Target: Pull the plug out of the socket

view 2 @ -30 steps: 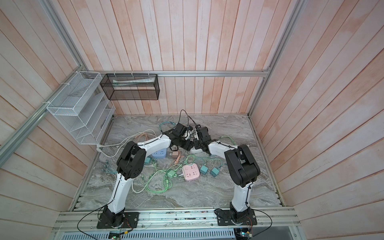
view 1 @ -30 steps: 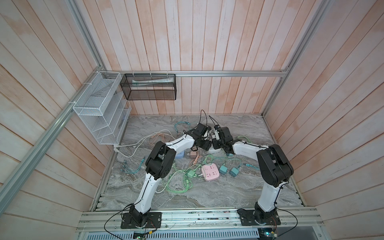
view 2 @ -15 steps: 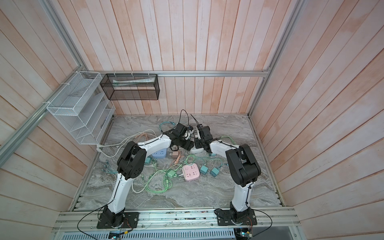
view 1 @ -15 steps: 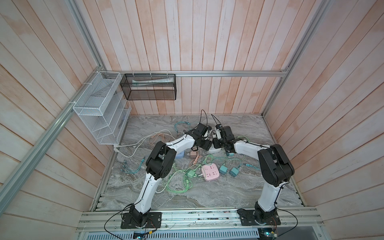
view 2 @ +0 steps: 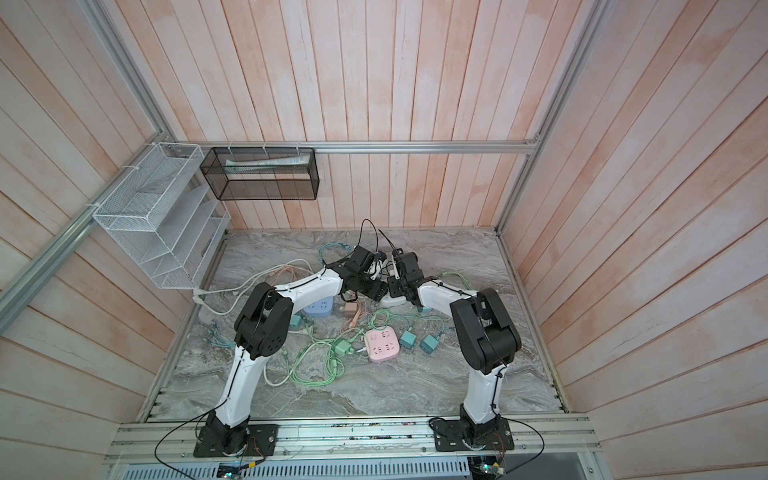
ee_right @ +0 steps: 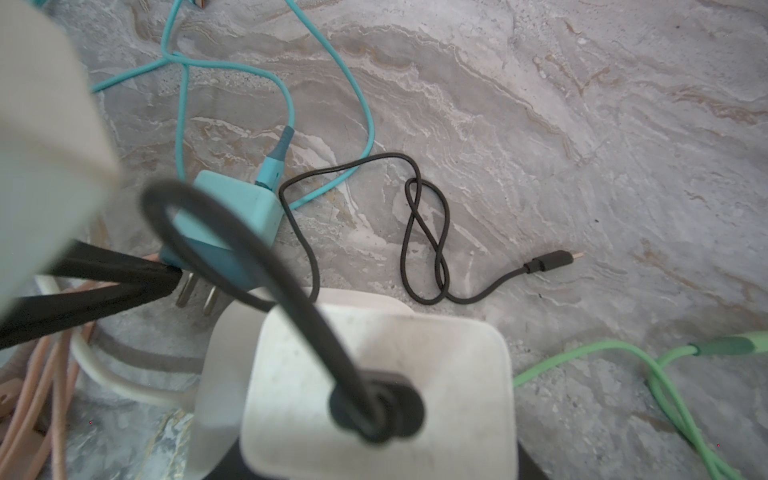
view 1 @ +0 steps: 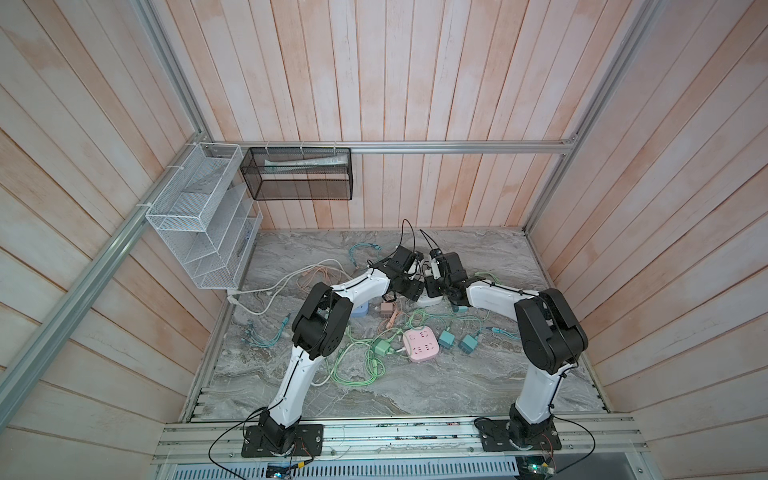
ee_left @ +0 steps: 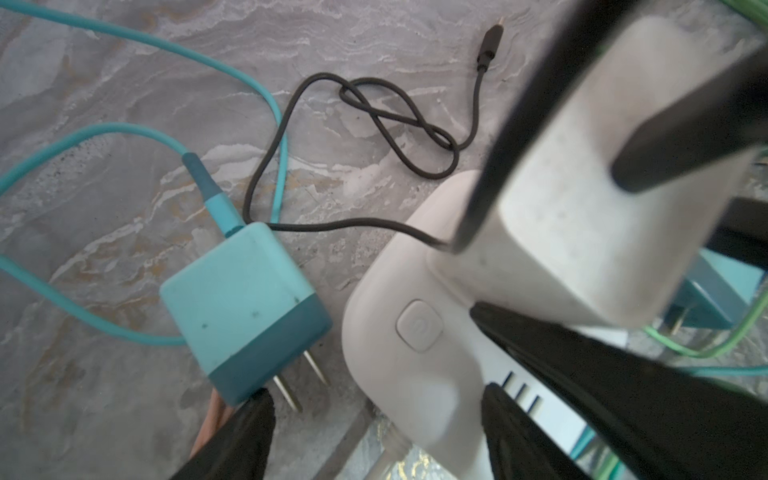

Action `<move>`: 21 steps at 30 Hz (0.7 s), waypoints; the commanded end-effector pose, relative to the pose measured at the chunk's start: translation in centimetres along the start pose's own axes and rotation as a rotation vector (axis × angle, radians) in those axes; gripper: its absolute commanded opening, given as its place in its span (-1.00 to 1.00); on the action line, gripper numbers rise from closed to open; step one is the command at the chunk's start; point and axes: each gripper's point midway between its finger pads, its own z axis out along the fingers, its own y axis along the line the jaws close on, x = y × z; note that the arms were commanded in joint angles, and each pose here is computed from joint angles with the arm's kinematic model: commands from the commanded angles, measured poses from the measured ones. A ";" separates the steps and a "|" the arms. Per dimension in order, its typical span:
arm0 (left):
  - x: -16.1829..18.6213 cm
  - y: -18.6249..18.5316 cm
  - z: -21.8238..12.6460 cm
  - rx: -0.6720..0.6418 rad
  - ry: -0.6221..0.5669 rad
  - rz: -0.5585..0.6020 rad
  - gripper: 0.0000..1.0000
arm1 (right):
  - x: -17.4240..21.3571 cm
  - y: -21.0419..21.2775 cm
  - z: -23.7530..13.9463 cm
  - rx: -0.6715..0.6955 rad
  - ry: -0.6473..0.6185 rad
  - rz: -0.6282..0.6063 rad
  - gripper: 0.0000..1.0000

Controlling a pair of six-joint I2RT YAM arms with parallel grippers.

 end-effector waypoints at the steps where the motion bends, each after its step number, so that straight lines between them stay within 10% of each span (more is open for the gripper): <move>1: 8.8 0.5 3.3 -0.036 0.276 0.022 0.60 | -5.1 0.4 -2.5 -0.047 -0.146 0.055 -1.00; 21: 9.3 0.6 3.5 -0.040 0.289 0.024 0.60 | -6.1 0.6 -2.9 -0.040 -0.159 0.015 -1.00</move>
